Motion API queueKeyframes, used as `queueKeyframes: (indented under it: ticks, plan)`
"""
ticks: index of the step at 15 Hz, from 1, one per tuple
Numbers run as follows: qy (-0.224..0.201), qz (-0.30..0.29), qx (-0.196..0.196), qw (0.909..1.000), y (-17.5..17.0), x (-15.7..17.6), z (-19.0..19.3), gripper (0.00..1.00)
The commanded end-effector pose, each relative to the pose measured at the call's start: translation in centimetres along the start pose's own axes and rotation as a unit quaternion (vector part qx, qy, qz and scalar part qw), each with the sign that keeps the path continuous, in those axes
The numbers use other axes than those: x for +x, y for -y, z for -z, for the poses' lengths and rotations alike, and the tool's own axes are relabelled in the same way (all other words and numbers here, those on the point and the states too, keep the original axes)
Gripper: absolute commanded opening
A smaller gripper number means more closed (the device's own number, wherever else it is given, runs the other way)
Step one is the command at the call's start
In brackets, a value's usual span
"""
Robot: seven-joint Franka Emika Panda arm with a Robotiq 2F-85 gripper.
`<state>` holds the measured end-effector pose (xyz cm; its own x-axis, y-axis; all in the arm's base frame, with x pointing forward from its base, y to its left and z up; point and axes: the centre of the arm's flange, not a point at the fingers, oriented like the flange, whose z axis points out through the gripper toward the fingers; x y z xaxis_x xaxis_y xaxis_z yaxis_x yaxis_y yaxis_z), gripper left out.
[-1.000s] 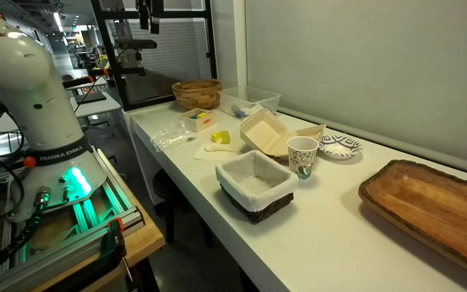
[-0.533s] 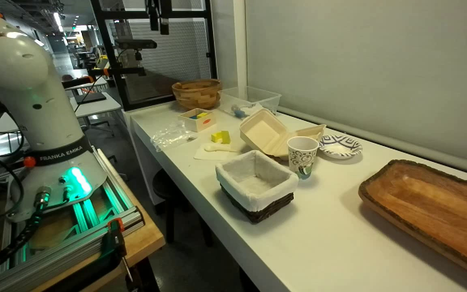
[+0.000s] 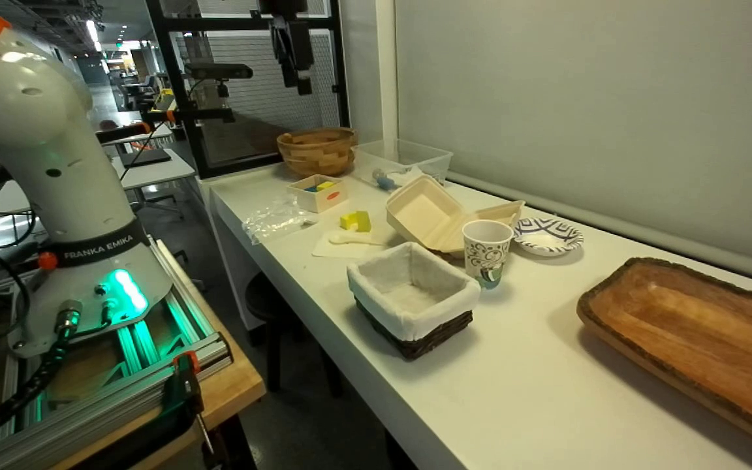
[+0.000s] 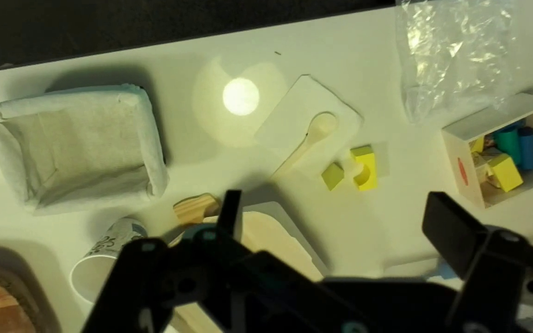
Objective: Place the bin in the styrofoam pack
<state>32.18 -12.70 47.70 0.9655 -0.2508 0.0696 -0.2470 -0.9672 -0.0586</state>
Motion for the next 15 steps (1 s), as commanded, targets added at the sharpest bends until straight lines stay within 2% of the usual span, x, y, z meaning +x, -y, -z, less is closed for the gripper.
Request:
queueKeyframes:
  ticks: [1, 4, 9, 10, 15]
  plan:
    - [-0.007, 0.015, -0.022, 0.9996, -3.8, 0.5, -4.8, 1.00]
    - [-0.013, 0.029, -0.026, 0.9992, -6.4, 0.6, -7.9, 1.00]
    - [-0.056, 0.013, -0.049, 0.9972, -10.8, 1.2, -12.5, 1.00]
    - [-0.052, 0.015, -0.036, 0.9979, -9.2, 0.6, -9.9, 1.00]
    - [-0.050, 0.009, -0.043, 0.9978, -10.5, 1.1, -11.5, 1.00]
